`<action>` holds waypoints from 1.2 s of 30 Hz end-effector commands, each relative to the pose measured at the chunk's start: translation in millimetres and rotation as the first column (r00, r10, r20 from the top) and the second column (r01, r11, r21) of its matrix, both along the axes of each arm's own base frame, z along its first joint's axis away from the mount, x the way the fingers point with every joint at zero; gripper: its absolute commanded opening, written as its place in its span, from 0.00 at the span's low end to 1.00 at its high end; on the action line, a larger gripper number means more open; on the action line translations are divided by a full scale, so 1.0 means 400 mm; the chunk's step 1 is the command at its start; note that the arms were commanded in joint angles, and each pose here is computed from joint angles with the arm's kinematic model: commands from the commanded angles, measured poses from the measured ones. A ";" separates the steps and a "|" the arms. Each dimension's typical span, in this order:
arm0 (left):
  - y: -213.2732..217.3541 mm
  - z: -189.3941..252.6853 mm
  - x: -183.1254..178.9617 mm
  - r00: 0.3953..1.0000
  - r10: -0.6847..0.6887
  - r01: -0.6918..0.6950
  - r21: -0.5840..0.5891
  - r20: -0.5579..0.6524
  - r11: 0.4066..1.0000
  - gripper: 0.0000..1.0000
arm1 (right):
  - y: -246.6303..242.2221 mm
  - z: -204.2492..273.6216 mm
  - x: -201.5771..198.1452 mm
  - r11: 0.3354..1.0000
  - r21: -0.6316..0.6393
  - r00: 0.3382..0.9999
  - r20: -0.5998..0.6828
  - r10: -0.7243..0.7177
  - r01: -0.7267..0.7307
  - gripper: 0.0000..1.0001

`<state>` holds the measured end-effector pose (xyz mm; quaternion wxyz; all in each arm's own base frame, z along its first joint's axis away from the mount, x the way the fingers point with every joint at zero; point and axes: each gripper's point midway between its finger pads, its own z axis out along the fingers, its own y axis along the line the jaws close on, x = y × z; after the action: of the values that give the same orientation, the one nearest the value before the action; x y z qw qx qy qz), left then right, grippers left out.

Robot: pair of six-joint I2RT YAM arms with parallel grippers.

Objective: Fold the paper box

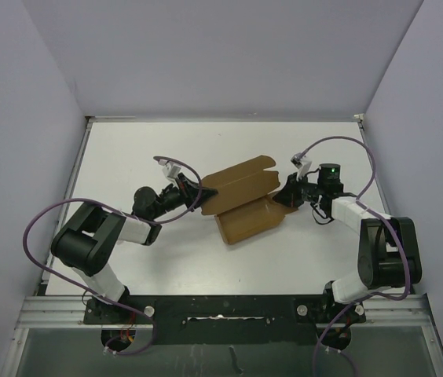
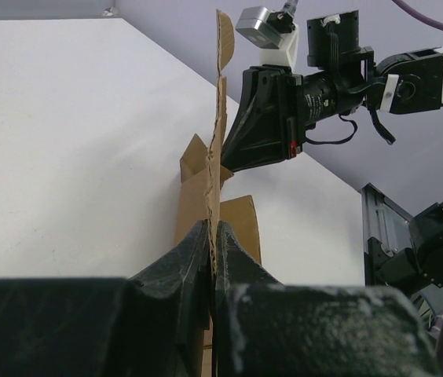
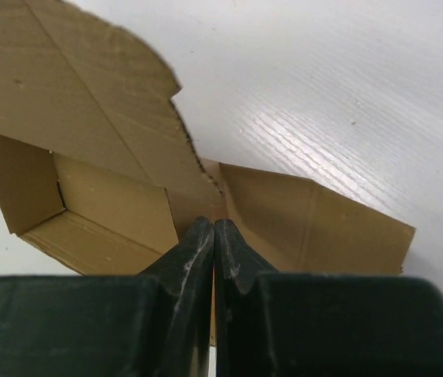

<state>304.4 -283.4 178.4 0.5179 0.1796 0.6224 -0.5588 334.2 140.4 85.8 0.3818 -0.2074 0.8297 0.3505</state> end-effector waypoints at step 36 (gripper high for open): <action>-0.003 -0.036 0.035 1.000 0.005 -0.006 0.020 0.021 1.000 0.00 | -0.062 0.104 -0.153 0.800 -0.423 0.731 0.359 0.580 -0.426 0.17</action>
<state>312.3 -282.9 154.6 0.5048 0.1768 0.6441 -0.5468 312.7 116.5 131.4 0.4271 -0.4374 0.7525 0.2449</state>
